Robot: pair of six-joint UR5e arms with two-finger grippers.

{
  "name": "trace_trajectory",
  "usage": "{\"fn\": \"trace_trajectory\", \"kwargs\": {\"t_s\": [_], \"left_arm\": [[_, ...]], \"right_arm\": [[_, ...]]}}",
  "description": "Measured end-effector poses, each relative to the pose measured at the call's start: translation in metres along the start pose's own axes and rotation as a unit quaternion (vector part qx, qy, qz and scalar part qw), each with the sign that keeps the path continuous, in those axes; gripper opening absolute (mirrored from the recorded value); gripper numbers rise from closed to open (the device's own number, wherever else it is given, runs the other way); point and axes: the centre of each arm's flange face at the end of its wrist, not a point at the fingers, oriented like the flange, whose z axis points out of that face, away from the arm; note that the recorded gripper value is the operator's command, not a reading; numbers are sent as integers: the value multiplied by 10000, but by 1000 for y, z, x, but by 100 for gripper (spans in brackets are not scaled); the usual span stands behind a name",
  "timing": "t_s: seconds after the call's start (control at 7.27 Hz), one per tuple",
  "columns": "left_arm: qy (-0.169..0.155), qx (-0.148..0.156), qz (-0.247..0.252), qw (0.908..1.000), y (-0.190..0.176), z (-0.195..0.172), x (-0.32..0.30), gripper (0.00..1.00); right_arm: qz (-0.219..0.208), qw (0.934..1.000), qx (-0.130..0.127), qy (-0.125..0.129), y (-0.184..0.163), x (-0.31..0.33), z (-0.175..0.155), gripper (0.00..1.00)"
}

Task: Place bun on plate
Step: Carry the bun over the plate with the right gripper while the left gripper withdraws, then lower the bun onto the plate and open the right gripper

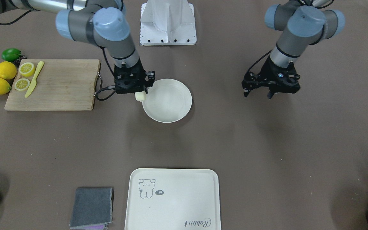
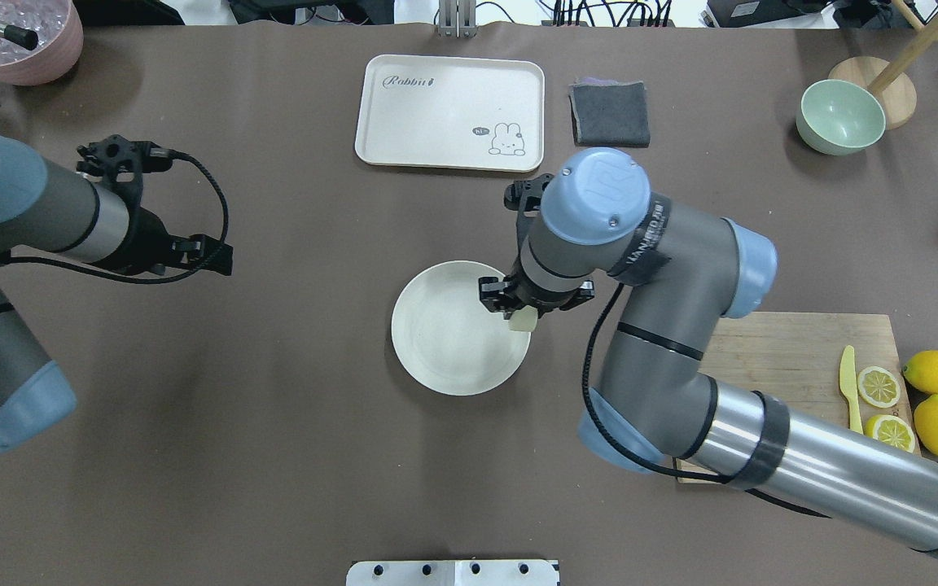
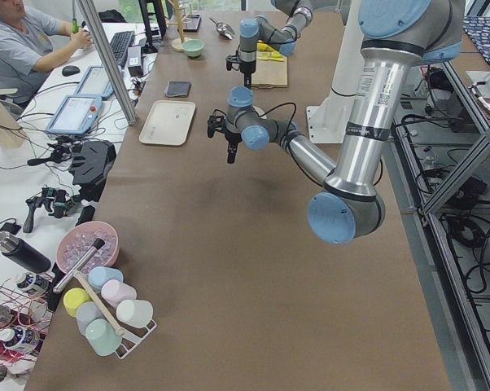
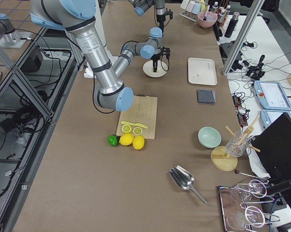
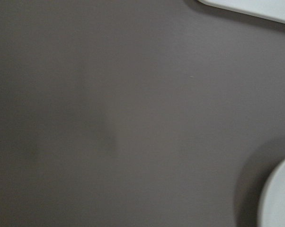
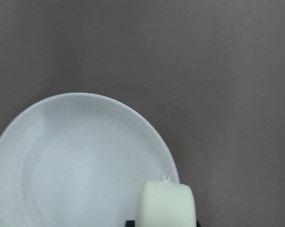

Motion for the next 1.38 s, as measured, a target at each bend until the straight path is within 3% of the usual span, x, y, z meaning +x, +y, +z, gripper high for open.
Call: {"fn": "trace_trajectory", "kwargs": {"t_s": [0.55, 0.83, 1.1, 1.38], "left_arm": [[-226, 61, 177, 9996, -3, -7, -40, 97], [-242, 73, 170, 9995, -4, -8, -42, 97], [-265, 65, 158, 9995, -4, -6, -44, 97], [-269, 54, 149, 9995, -4, -5, -45, 97]], "right_arm": [[-135, 9999, 49, -82, -13, -38, 45, 48], [-182, 9998, 36, -29, -6, -42, 58, 64], [-204, 9998, 35, -1, -1, -44, 63, 100], [-204, 9998, 79, -12, -5, -43, 58, 100]]}}
